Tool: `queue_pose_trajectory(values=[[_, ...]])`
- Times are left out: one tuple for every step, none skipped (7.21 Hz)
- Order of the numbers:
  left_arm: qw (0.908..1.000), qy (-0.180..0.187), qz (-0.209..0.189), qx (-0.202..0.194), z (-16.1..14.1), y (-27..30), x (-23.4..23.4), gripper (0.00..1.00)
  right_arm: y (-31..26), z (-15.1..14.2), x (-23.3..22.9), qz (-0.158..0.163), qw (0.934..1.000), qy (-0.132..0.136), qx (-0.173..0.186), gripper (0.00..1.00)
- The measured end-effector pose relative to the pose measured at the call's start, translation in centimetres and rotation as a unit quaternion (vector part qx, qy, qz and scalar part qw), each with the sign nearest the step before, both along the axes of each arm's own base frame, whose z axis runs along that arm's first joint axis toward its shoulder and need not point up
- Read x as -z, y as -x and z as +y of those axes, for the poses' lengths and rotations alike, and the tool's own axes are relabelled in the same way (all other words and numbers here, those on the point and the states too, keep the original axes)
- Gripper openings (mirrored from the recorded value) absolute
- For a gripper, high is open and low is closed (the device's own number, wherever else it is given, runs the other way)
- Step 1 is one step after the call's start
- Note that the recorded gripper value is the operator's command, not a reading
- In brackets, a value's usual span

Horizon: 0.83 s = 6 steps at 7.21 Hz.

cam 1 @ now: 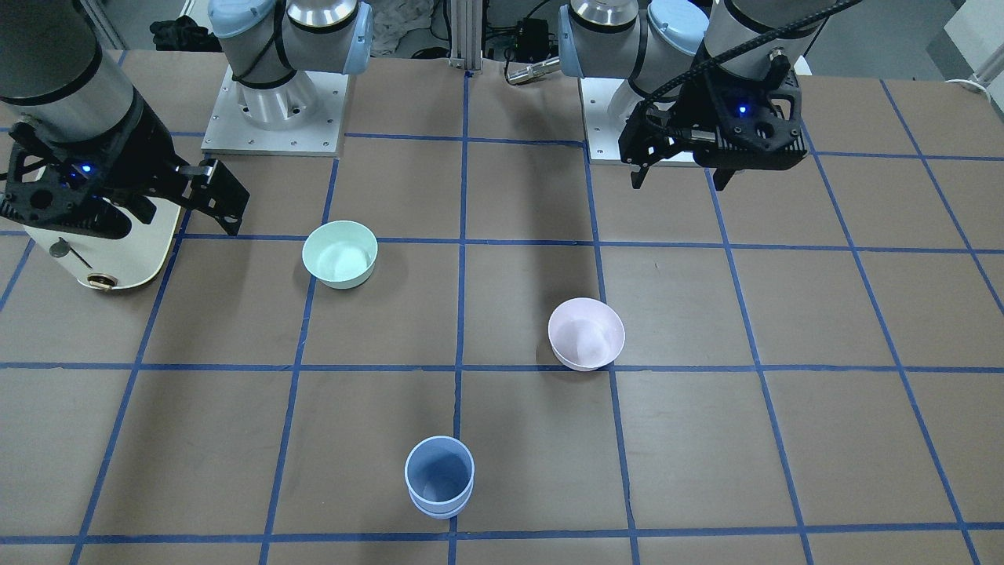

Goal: Stack blue cups with both arms

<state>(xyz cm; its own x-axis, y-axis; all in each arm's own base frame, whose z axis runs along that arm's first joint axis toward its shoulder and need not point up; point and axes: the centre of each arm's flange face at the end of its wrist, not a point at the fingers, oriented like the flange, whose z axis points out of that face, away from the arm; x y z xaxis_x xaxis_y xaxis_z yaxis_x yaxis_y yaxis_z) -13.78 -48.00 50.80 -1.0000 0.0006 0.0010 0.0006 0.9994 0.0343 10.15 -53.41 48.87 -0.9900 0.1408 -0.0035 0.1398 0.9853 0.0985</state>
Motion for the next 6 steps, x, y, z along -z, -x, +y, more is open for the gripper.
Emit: queue_pose_trajectory(values=[[1.0,0.0,0.0,-0.001,0.03,0.0,-0.02,1.0,-0.91,0.24,0.07,0.0,1.0,-0.003,-0.009,1.0],[1.0,0.001,-0.001,-0.001,0.05,-0.01,-0.06,1.0,-1.42,0.35,0.1,0.0,0.9999,-0.004,-0.014,1.0],[1.0,0.001,-0.001,-0.001,0.08,-0.01,-0.09,1.0,-1.54,0.35,0.12,0.0,0.9999,-0.004,-0.015,1.0],[1.0,0.002,-0.001,-0.001,0.07,-0.01,-0.1,1.0,-1.56,0.33,0.28,0.0,0.9999,-0.006,-0.016,1.0],[1.0,0.005,-0.001,-0.001,-0.09,-0.01,-0.13,1.0,-1.59,0.34,0.38,0.001,0.9998,-0.007,-0.016,1.0],[0.9999,0.013,0.0,-0.001,-0.33,0.0,-0.18,1.0,-1.57,0.33,0.33,0.001,0.9998,-0.006,-0.016,1.0]])
